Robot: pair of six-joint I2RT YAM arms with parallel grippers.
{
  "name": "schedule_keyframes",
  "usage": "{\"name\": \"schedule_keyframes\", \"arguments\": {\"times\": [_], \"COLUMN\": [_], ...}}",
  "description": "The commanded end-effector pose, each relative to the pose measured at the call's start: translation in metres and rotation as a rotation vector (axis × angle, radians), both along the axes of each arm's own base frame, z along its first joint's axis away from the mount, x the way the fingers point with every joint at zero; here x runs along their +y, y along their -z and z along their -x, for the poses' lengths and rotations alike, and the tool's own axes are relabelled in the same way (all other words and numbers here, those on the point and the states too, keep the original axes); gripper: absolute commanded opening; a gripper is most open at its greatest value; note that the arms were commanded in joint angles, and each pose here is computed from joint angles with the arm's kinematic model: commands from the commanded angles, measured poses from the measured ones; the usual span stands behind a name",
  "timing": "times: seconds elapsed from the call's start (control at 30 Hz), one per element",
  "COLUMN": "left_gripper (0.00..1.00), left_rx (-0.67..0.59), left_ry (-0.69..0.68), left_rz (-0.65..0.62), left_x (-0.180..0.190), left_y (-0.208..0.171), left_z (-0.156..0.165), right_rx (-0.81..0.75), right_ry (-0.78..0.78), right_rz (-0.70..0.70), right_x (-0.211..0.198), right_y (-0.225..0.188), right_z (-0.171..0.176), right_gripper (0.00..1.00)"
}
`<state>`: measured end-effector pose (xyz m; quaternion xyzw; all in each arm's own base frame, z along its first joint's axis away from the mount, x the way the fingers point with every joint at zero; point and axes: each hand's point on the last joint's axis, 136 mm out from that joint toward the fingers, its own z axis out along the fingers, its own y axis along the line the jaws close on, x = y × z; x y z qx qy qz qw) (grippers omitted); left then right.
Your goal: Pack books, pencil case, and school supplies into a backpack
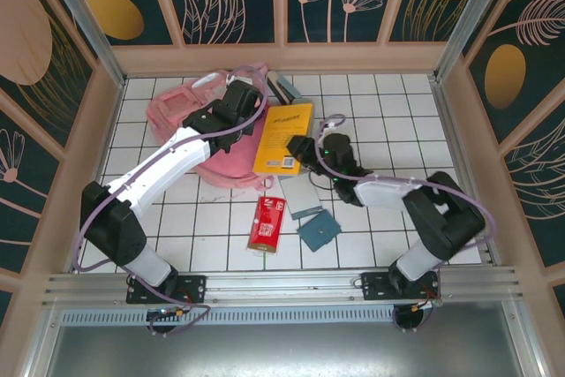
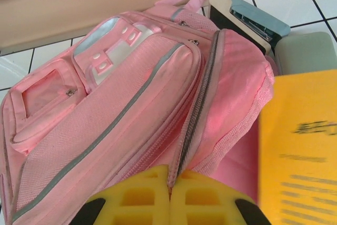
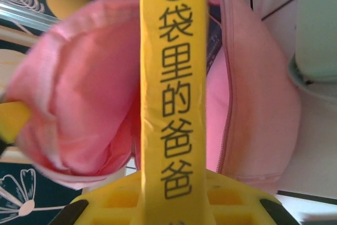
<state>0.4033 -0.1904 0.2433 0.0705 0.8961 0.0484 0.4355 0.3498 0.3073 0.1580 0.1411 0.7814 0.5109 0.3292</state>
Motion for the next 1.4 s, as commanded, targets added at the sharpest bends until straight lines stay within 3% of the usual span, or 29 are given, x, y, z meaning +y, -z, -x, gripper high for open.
{"name": "schedule_keyframes", "arguments": {"times": [0.0,0.3,0.53,0.63,0.77,0.83,1.07,1.37], "left_gripper": [0.0,0.0,0.0,0.0,0.0,0.0,0.0,0.0], "left_rx": [-0.148,-0.12,-0.134,-0.125,-0.118,-0.124,-0.124,-0.119], "left_ry": [0.007,0.054,0.069,0.071,0.075,0.072,0.071,0.063], "left_rz": [0.103,0.165,0.197,0.194,0.191,0.193,0.186,0.184], "left_x": [-0.006,-0.018,-0.018,-0.019,-0.02,-0.019,-0.017,-0.014], "left_y": [-0.056,-0.05,-0.054,-0.051,-0.048,-0.05,-0.049,-0.047], "left_z": [-0.01,-0.011,-0.006,-0.007,-0.007,-0.006,-0.006,-0.007], "right_rx": [-0.095,-0.014,0.027,0.024,0.027,0.052,0.131,0.106], "right_ry": [0.076,0.155,0.221,0.278,0.183,0.159,0.032,-0.055], "right_rz": [-0.177,-0.36,-0.441,-0.405,-0.332,-0.254,0.033,0.216], "right_x": [0.031,0.086,0.124,0.13,0.158,0.163,0.162,0.146], "right_y": [-0.058,-0.029,-0.014,-0.007,-0.004,0.005,0.039,0.028], "right_z": [-0.029,-0.084,-0.131,-0.147,-0.149,-0.145,-0.116,-0.093], "right_gripper": [0.0,0.0,0.0,0.0,0.41,0.54,0.6,0.69]}}
